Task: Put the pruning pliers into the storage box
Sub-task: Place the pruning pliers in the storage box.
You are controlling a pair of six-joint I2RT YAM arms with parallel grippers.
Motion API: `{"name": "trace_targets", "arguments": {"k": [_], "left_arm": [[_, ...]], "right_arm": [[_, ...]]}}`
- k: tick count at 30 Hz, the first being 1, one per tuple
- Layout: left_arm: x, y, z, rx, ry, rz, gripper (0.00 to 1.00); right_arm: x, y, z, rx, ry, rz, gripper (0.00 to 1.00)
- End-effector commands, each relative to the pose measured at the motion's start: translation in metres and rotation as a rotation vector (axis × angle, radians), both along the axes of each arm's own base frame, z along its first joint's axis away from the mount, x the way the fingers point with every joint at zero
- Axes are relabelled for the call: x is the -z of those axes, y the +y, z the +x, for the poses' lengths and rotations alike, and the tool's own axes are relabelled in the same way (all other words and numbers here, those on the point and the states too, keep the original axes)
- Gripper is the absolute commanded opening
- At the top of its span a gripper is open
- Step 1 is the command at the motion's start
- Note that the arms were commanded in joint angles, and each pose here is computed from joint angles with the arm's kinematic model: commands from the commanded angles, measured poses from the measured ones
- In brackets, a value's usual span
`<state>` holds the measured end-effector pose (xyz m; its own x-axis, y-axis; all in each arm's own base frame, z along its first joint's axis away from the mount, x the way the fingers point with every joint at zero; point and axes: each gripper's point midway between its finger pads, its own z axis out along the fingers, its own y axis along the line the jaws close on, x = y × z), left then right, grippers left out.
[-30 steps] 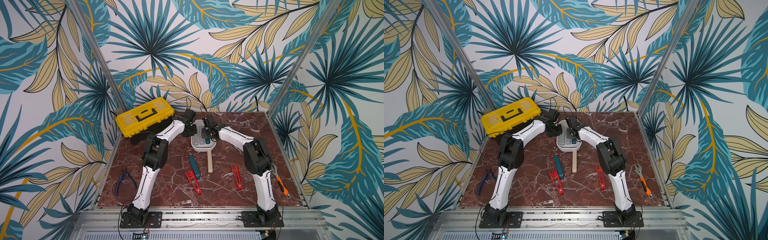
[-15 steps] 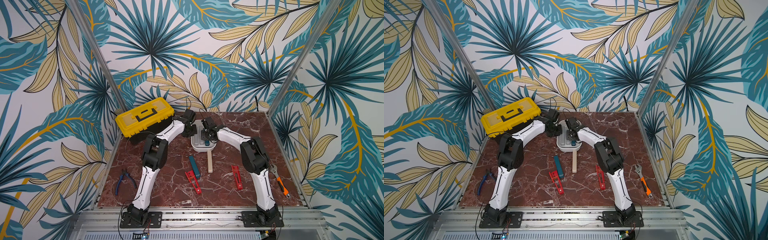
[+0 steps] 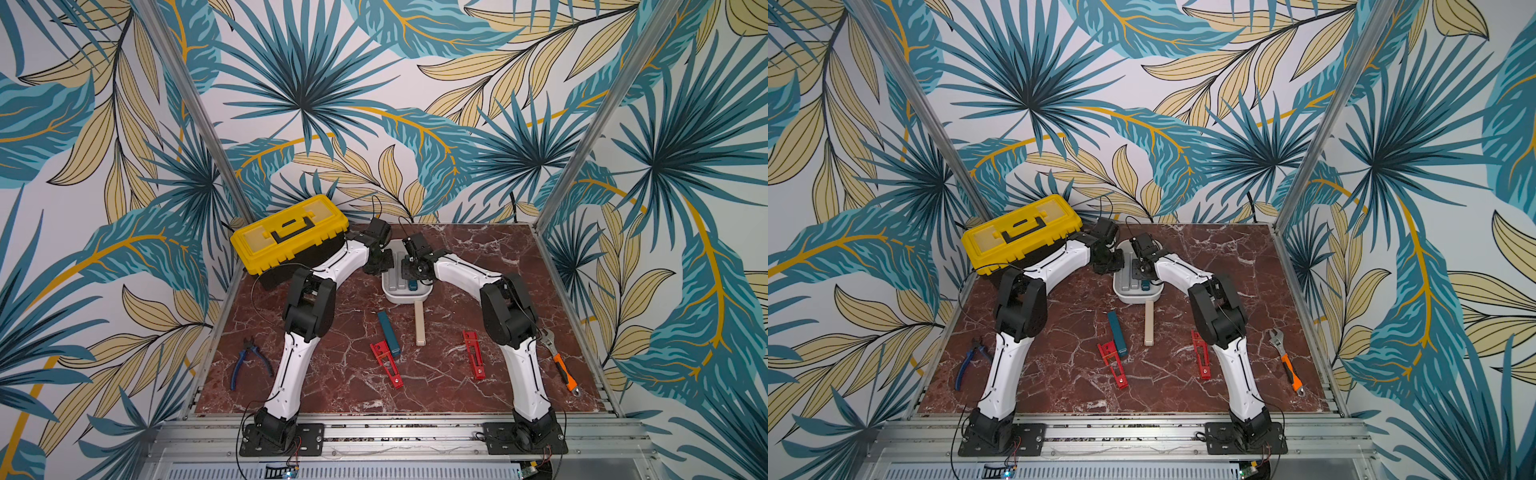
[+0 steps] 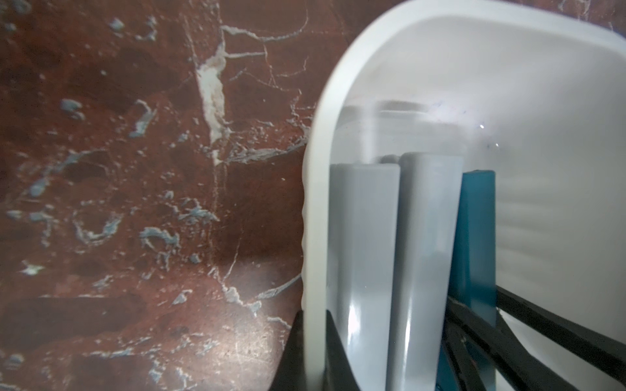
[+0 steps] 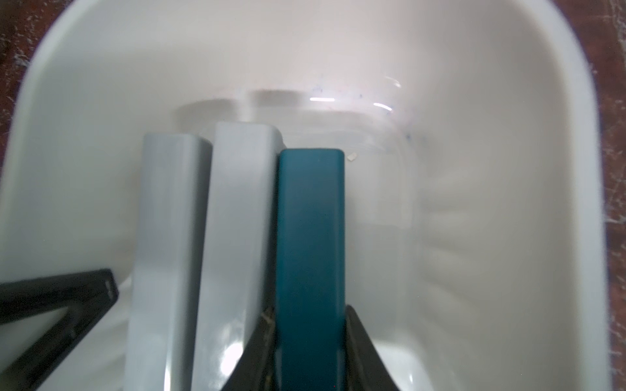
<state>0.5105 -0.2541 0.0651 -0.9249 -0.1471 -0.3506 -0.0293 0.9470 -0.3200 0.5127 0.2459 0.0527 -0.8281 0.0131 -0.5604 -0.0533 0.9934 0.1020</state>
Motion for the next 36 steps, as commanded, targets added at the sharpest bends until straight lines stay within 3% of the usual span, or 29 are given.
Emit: {"name": "trace_targets", "arguments": {"k": [1,13,16,22,36], "left_arm": [[-0.017,-0.003,-0.004,0.014,-0.013,-0.030,0.00],[-0.017,-0.004,-0.004,0.014,-0.010,-0.032,0.00],[-0.016,-0.004,-0.005,0.014,-0.009,-0.031,0.00],[-0.017,-0.004,-0.004,0.011,-0.010,-0.035,0.00],[-0.018,-0.004,-0.005,0.010,-0.009,-0.040,0.00]], "right_arm": [[0.010,0.000,0.000,0.010,0.026,0.001,0.00],[0.012,-0.002,-0.002,0.021,0.038,-0.001,0.00],[0.012,-0.004,-0.003,0.027,0.037,-0.007,0.09],[0.007,-0.004,-0.003,0.025,0.020,0.001,0.13],[-0.003,-0.004,-0.004,0.014,0.000,0.007,0.49]]}}
